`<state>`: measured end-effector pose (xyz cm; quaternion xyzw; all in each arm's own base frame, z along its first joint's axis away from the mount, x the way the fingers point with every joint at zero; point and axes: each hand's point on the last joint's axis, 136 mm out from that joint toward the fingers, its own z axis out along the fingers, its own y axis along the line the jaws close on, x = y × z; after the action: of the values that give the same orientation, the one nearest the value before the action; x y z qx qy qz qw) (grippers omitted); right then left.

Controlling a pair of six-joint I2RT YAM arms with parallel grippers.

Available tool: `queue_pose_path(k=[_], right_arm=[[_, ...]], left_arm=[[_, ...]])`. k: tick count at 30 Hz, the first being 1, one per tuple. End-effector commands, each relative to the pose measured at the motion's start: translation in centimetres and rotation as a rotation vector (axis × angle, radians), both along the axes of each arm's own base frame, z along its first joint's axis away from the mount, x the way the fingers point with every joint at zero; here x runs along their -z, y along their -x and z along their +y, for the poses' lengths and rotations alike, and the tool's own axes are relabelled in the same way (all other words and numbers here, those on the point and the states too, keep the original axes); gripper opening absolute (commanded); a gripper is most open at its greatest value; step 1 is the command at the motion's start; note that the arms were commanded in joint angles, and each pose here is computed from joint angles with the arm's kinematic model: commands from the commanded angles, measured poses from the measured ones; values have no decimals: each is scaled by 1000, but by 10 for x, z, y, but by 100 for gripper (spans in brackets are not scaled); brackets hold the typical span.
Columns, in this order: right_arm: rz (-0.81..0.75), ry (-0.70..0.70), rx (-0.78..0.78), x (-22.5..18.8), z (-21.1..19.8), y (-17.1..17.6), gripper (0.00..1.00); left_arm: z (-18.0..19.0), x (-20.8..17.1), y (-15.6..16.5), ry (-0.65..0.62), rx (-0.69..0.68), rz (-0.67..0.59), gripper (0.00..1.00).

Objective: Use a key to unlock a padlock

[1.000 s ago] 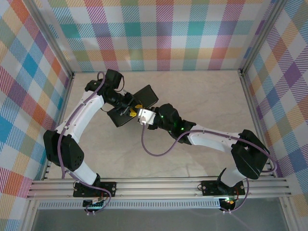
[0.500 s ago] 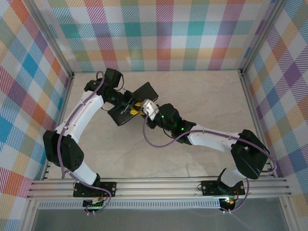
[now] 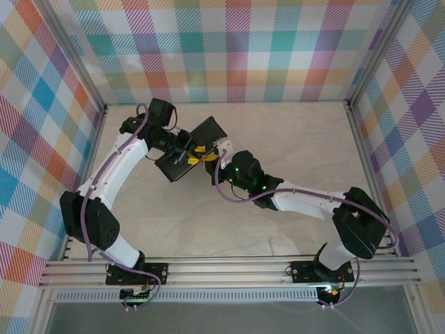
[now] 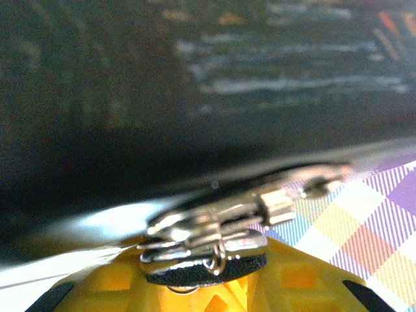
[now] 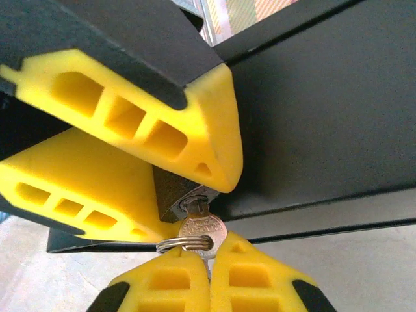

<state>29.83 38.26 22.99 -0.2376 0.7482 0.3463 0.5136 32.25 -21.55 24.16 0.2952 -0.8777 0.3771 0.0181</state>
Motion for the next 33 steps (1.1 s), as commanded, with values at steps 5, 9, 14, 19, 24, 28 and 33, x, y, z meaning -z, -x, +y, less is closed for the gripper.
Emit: queue_pose_path(k=[5,9,14,19,24,28,33], right_arm=[[53,-322,-67,-75,11,15,0],[103,-355,-55,-82,10,14,0],[106,-317,-52,-80,8,15,0],[128,-232,-14,-61,-16,0,0],[188,-254,-130,-66,-17,-1,12],[146,-132,-172,-61,-23,10,20],[-45,37,-260,-59,-32,24,21]], left_arm=[[-10,-28,4,70,42,-96,0],[-9,-26,5,63,30,-87,0],[-8,-27,6,63,35,-90,0],[-8,-26,8,59,47,-91,0],[-6,-25,10,52,53,-91,0],[-6,-23,9,50,56,-86,0],[-7,-24,8,53,63,-85,0]])
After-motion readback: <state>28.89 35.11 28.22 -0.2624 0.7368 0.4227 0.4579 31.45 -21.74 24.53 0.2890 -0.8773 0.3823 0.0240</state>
